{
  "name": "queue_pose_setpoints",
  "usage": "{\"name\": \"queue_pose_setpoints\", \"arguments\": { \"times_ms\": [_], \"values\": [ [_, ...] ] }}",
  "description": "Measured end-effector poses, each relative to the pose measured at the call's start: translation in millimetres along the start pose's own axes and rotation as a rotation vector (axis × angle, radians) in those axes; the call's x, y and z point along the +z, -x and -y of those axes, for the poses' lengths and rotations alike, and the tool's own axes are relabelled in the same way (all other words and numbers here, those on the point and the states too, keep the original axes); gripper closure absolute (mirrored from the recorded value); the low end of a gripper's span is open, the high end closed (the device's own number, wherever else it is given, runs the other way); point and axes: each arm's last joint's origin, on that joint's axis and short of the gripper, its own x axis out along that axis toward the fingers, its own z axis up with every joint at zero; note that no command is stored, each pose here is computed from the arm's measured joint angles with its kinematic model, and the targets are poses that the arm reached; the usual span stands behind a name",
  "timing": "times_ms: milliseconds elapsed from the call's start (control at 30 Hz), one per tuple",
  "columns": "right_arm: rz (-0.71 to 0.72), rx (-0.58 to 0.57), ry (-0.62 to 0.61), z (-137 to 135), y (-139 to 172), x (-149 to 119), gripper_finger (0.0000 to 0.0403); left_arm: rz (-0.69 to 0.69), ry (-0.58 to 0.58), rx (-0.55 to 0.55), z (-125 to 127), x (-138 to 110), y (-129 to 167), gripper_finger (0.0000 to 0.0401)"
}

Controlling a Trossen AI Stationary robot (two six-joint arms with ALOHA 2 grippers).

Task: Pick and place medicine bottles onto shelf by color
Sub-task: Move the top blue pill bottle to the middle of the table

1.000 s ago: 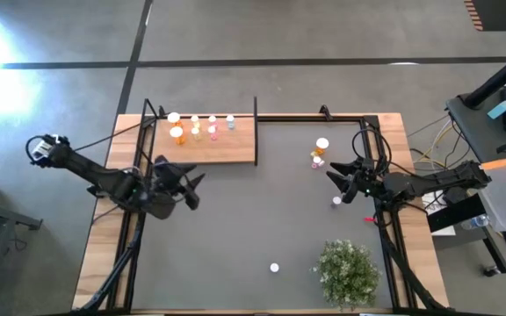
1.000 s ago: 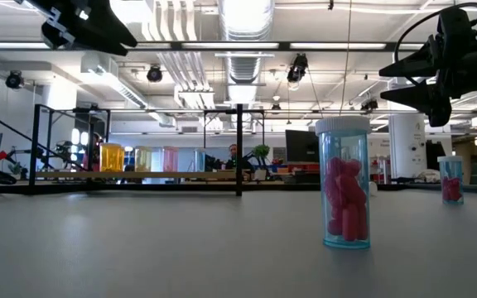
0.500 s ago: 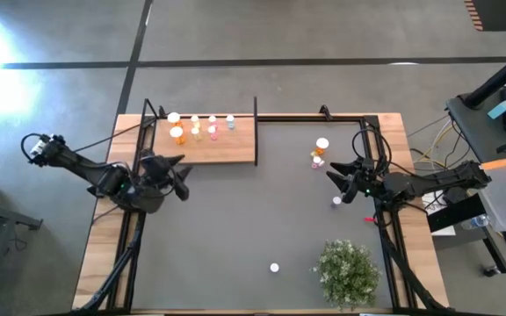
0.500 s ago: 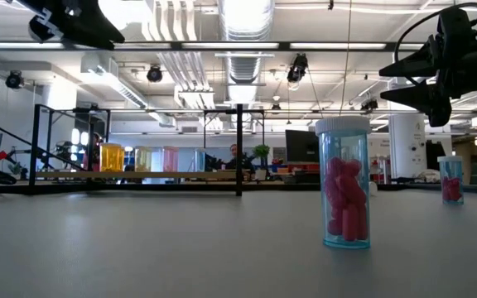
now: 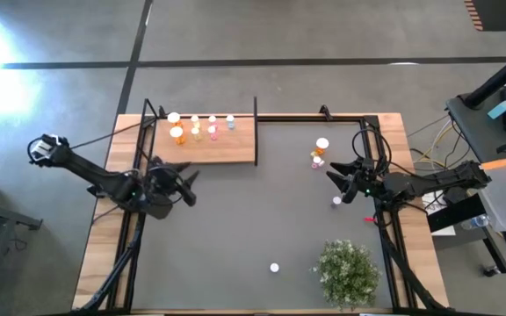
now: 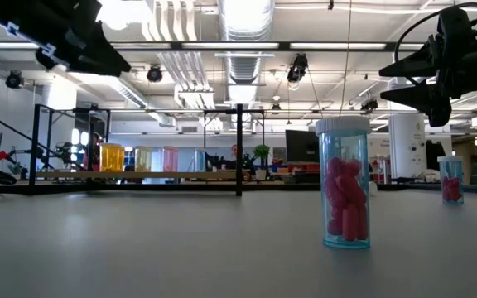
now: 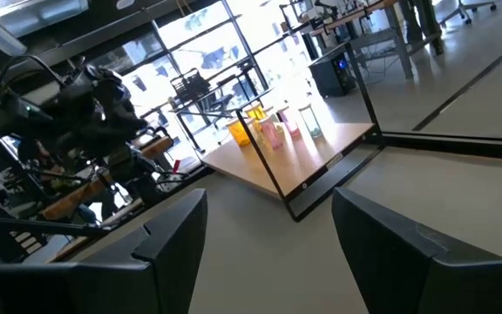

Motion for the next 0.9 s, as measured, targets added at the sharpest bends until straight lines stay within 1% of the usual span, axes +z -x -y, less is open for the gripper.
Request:
{"name": "queue_pose_setpoints", "arguments": {
  "times_ms": [67,133,167,267,333,400,533,667,767,900],
  "values": [
    [0.0,0.0,-0.001,0,0,0,0.0165,-0.003,-0.054,-0.073,9,-7,-5,0.0228],
    [0.0,0.0,0.0,0,0,0,0.0165,0.024,-0.131,-0.151,19,-13,-9,0.0228],
    [0.0,0.0,0.0,0,0,0,0.0165,0.037,-0.184,-0.199,23,-15,-10,0.0228],
    [0.0,0.0,0.0,0,0,0,0.0165,0.111,-0.364,-0.404,30,-17,-10,0.0228],
    [0.0,0.0,0.0,0,0,0,0.0165,0.169,-0.446,-0.478,30,-19,-11,0.0228],
    [0.0,0.0,0.0,0,0,0,0.0165,0.193,-0.453,-0.487,24,-21,-12,0.0228],
    [0.0,0.0,-0.001,0,0,0,0.0165,0.24,-0.366,-0.453,7,-20,-12,0.0228],
    [0.001,0.0,-0.001,0,0,0,0.0165,0.285,-0.372,-0.434,-11,-26,-9,0.0228],
    [0.0,0.0,-0.001,0,0,0,0.0165,0.322,-0.396,-0.419,-22,-32,-6,0.0228],
    [0.0,0.0,0.0,0,0,0,0.0165,0.36,-0.407,-0.386,-34,-38,-3,0.0228]
  ]
}}
